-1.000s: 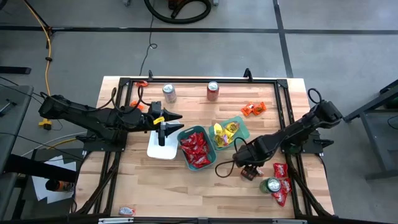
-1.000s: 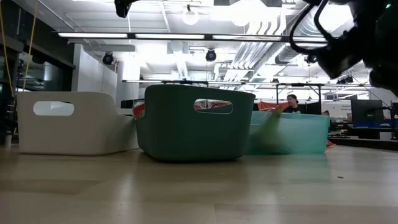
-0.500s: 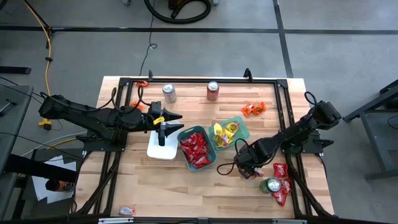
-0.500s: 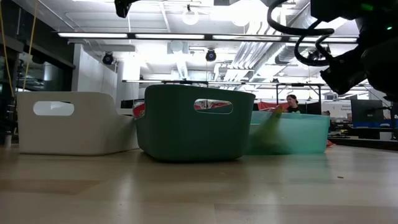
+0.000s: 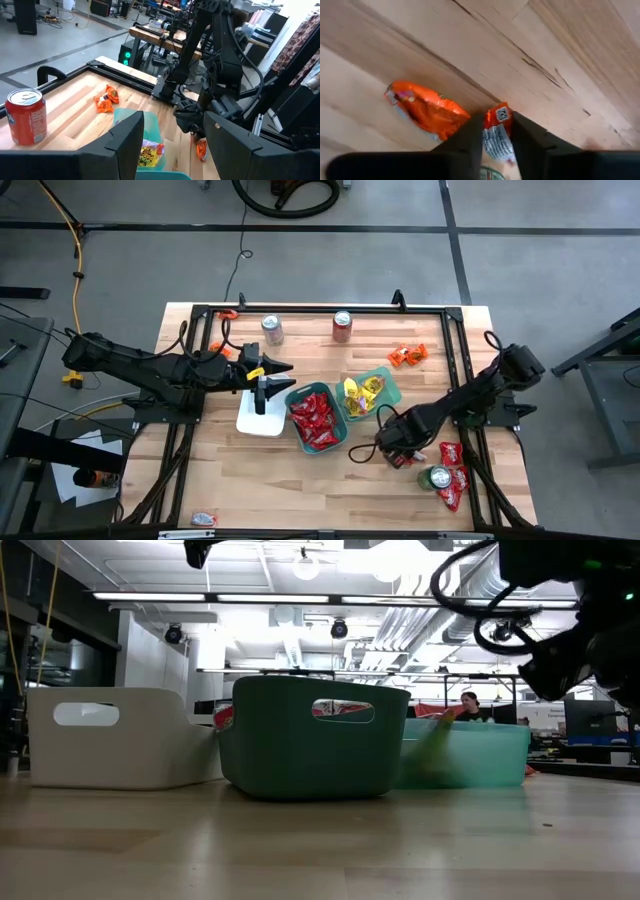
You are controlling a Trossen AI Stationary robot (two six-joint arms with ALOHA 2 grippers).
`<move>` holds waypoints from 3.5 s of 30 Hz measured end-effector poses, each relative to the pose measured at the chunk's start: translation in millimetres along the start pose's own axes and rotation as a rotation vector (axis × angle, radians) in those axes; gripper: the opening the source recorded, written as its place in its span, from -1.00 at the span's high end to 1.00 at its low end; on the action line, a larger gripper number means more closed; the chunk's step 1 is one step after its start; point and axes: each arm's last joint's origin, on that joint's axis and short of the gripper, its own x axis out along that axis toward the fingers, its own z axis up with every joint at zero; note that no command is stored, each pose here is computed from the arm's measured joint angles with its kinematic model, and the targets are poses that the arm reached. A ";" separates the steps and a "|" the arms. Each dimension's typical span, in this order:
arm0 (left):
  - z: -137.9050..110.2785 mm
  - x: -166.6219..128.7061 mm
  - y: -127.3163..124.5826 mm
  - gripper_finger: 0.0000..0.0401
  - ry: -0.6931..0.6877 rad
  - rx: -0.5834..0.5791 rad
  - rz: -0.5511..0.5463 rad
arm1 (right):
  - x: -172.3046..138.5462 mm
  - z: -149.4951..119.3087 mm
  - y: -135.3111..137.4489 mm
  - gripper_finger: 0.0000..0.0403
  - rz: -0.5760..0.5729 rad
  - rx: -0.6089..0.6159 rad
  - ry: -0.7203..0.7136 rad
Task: Sort candy
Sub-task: Put the orange chocolate into the white bin
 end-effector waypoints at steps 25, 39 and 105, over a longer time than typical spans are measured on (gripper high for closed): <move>43.7 -62.0 18.8 0.03 -0.246 0.013 0.016 | -202.3 64.1 30.0 0.99 0.386 -0.490 -1.024; 43.8 -61.5 20.0 0.03 -0.257 0.007 0.061 | -161.4 153.9 103.3 0.99 0.731 -0.740 -1.284; 41.3 -61.0 21.6 0.03 -0.237 0.026 0.101 | -184.4 66.1 -27.2 -0.17 0.194 -0.537 -0.986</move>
